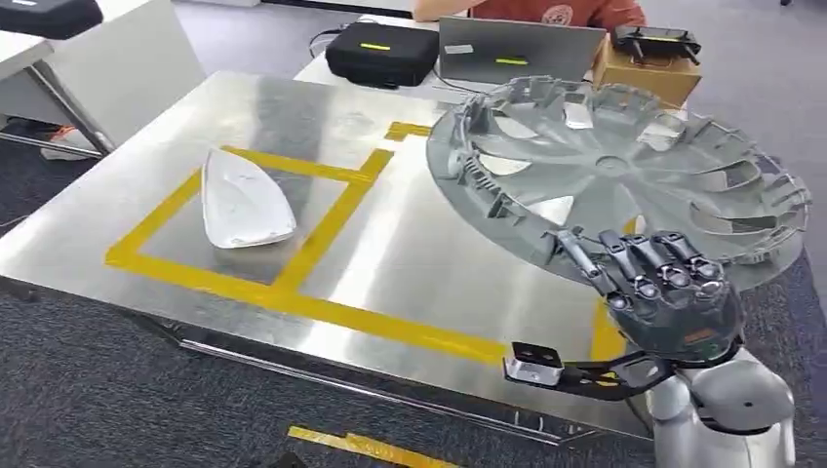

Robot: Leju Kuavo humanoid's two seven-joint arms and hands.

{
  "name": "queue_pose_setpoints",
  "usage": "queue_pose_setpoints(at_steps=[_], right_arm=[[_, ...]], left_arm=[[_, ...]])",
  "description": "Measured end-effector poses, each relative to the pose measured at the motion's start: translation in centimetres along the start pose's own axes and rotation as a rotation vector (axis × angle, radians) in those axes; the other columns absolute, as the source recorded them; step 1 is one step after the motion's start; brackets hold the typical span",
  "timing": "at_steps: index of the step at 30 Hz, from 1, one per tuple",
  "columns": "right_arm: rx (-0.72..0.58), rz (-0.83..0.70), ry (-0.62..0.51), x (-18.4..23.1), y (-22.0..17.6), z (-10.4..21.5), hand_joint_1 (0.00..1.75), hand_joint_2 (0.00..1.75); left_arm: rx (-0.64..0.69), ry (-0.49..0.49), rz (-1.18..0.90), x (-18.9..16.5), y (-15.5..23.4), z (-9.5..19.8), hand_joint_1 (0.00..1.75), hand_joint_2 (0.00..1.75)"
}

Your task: Take the parts from the cabinet and place them on the table.

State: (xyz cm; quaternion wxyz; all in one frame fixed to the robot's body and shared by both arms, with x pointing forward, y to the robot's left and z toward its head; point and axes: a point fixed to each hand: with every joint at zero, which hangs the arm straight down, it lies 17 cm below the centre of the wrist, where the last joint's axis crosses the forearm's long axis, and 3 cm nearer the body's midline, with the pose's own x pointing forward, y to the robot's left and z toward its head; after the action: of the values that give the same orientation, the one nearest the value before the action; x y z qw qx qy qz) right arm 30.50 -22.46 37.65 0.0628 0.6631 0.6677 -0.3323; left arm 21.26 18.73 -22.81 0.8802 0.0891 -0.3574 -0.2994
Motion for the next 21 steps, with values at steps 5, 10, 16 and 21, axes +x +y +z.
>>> queue_pose_setpoints(at_steps=[5,10,16,21], right_arm=[[0.004,-0.003,-0.002,0.11,0.09,0.10,1.75,1.75],[0.004,-0.003,-0.001,0.10,0.09,0.07,1.75,1.75],[0.006,0.000,0.000,-0.01,0.12,0.14,1.75,1.75],[0.007,-0.001,0.001,0.04,0.16,0.16,1.75,1.75]], left_arm=[[-0.009,0.006,0.003,-0.35,-0.48,0.26,0.00,0.00],[-0.009,0.000,0.000,-0.05,-0.40,0.14,0.00,0.00],[-0.006,-0.007,-0.004,0.26,-0.15,-0.02,0.00,0.00],[-0.012,0.003,-0.004,-0.43,-0.51,0.30,0.00,0.00]])
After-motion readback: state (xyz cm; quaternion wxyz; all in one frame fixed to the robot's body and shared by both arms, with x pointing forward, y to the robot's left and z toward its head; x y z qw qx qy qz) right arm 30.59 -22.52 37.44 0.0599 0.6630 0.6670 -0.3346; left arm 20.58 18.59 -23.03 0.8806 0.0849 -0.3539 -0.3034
